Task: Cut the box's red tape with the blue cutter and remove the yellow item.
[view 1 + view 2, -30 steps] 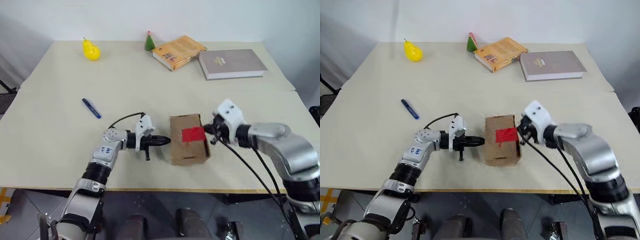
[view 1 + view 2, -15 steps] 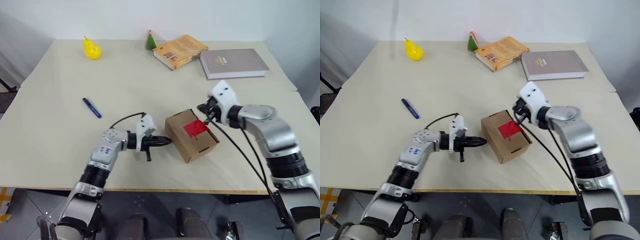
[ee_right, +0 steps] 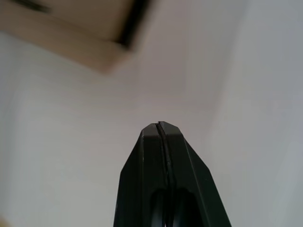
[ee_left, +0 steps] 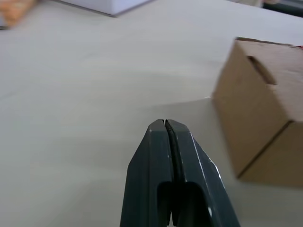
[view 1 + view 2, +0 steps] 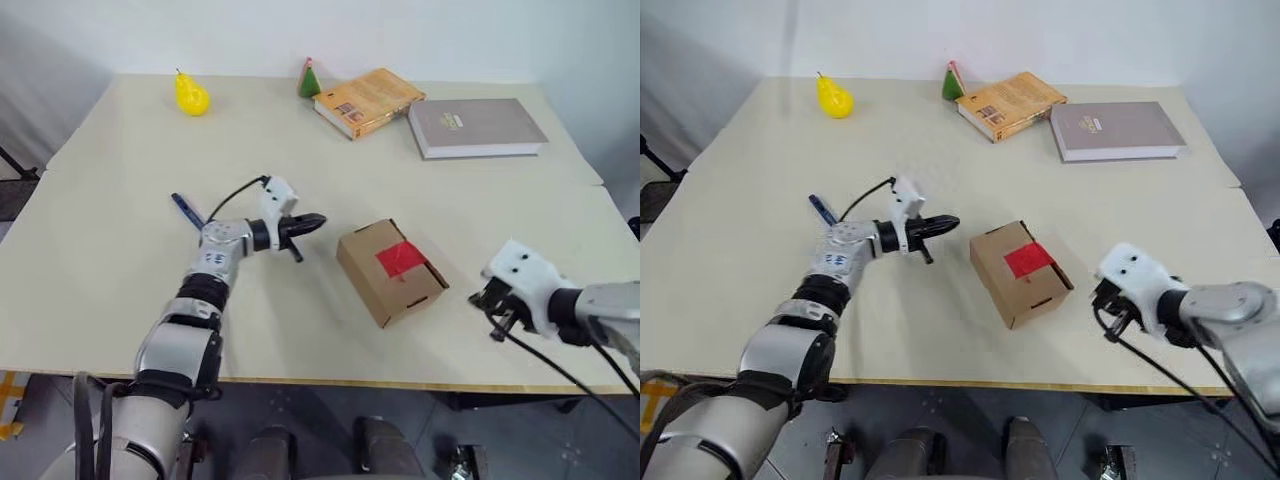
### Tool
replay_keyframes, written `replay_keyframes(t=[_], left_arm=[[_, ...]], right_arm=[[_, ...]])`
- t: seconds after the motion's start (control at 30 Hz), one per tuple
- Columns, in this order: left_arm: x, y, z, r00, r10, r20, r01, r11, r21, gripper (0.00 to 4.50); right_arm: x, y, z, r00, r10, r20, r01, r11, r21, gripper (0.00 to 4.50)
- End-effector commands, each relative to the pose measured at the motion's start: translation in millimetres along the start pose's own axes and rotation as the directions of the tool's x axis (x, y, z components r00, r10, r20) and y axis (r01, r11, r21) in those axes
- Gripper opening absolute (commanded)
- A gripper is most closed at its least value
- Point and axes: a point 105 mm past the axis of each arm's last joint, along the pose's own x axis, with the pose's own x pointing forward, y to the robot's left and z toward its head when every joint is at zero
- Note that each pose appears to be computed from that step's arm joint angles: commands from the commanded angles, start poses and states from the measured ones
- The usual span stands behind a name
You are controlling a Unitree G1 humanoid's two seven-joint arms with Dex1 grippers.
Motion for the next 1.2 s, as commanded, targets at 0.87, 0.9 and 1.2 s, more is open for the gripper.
replay_keyframes(t=[0.87,0.9,1.2], left_arm=[[-10.2,6.1,17.5,0.999,-0.029,0.024,0.026,0.995,0.099,0.04],[-13.2,9.5,20.2,0.999,-0.012,0.036,0.008,0.994,0.105,0.04],[-48.9,26.1,43.3,0.986,0.111,0.12,-0.133,0.973,0.188,1.8]], right_arm=[[-1.0,-19.6,4.9,0.997,-0.081,0.012,0.081,0.995,-0.05,0.0],[-2.4,-27.6,3.4,0.993,-0.116,0.019,0.117,0.991,-0.072,0.0],[-9.4,-94.9,37.8,0.907,-0.273,0.321,0.28,0.96,0.025,1.9]])
